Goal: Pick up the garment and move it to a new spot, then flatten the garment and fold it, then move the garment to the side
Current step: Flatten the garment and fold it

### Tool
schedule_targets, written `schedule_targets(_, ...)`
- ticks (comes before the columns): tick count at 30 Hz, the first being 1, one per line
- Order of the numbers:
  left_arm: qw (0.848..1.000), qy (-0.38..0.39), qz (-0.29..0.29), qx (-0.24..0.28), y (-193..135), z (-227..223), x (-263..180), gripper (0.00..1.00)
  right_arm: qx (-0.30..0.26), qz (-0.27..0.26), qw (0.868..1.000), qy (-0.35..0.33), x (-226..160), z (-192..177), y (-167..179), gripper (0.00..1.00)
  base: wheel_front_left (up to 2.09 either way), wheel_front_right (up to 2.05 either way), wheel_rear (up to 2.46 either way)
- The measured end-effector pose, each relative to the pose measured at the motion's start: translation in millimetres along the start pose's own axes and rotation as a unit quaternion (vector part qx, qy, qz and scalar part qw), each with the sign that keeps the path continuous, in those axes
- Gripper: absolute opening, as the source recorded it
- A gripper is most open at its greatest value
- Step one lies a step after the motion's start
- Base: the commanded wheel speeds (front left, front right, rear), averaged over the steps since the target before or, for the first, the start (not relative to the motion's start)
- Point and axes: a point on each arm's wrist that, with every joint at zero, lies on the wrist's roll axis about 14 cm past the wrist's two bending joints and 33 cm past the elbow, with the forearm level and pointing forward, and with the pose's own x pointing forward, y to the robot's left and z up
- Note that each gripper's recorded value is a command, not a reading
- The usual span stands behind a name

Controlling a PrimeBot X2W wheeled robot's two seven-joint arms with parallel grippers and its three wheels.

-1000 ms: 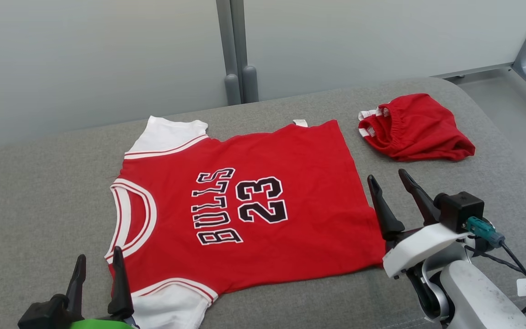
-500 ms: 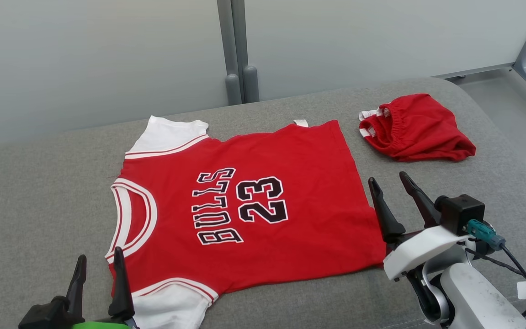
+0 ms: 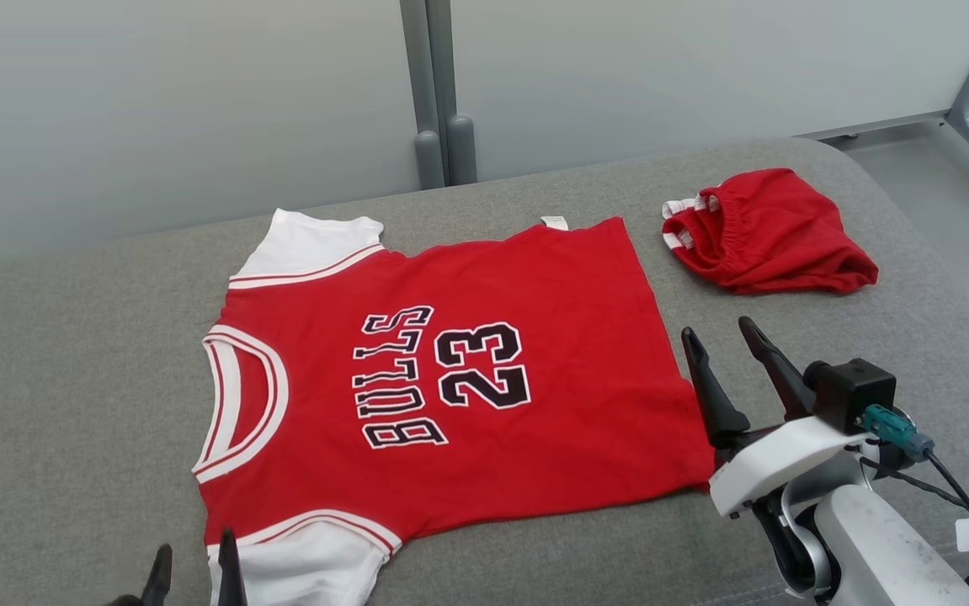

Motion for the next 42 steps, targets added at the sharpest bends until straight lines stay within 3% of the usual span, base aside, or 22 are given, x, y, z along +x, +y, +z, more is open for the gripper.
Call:
schedule_targets(11,0.99,0.139,0.022,0.017,27,-70,-25,1.0,-0.005,-0.006,1.0,0.012,1,-7,-7,1.0,0.0,0.0,0.0)
schedule_targets(27,0.985,0.169,-0.01,0.028,19,-90,-10,0.98,-0.019,-0.017,0.999,0.029,-3,-17,-23,1.0,0.0,0.0,0.0)
schedule_targets(30,0.985,0.172,-0.01,0.028,20,-94,-11,0.5,-0.019,-0.019,0.999,0.03,-3,-17,-25,1.0,0.0,0.0,0.0)
schedule_targets(31,0.985,0.17,-0.012,0.028,19,-94,-11,0.45,-0.019,-0.019,0.999,0.03,-3,-18,-25,1.0,0.0,0.0,0.0)
schedule_targets(33,0.986,0.166,-0.017,0.027,17,-93,-10,0.1,-0.019,-0.02,0.999,0.031,-3,-18,-26,1.0,0.0,0.0,0.0)
schedule_targets(34,0.986,0.165,-0.019,0.028,16,-92,-9,0.0,-0.019,-0.02,0.999,0.032,-3,-19,-26,1.0,0.0,0.0,0.0)
schedule_targets(42,0.989,0.145,-0.034,0.026,9,-85,-5,0.0,-0.01,-0.033,0.997,0.069,-10,-42,-33,1.0,0.0,0.0,0.0)
